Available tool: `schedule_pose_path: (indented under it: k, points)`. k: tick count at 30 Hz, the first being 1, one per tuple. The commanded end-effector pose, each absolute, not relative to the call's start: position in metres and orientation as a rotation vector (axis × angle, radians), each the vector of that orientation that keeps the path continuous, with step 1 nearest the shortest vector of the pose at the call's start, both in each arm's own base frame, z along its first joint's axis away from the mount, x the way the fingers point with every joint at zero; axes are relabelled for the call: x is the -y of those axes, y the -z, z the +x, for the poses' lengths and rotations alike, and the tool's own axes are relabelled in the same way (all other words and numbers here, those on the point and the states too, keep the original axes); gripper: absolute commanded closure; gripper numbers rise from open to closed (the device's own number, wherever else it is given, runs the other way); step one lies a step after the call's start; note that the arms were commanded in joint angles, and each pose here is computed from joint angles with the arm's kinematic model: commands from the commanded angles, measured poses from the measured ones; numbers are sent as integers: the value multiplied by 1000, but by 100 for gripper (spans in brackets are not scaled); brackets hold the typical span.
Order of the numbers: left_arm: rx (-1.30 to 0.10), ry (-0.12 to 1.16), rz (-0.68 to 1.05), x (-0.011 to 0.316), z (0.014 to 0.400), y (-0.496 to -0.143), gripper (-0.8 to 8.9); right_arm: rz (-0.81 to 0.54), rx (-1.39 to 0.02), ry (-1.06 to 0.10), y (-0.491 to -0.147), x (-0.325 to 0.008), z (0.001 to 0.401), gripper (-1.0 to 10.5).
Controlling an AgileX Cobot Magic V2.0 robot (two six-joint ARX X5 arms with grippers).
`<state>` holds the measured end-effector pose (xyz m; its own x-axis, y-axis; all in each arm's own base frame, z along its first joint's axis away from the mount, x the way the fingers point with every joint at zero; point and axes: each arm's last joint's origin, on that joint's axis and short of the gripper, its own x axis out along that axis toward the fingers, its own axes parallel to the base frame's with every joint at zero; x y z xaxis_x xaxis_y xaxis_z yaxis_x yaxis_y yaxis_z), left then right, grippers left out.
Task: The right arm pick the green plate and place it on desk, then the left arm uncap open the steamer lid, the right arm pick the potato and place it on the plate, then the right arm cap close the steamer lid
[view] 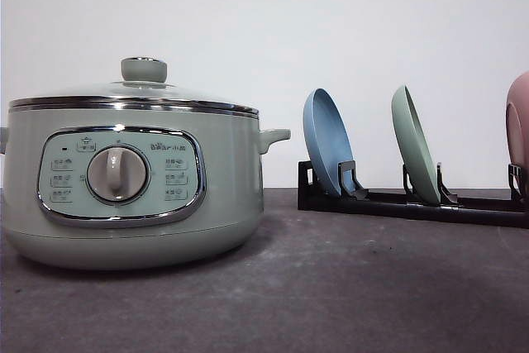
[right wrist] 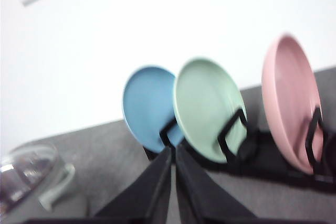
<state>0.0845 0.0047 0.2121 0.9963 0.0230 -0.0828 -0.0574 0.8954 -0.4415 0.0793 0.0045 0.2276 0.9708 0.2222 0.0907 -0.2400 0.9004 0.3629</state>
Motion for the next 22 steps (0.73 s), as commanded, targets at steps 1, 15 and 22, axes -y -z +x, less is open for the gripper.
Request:
schedule_pose_path:
  k: [1,15,22]
  points:
    - [-52,-6,-458,-4,81,-237,804,373,86,-241,-250,-4,75,935]
    - [-258,238,-288,3,92,-321,804,231,-131,-344,-336,-8,89,935]
    - [-423,393,-230,6,107,-344,804,176,-333,-439,-361,-10,107,935]
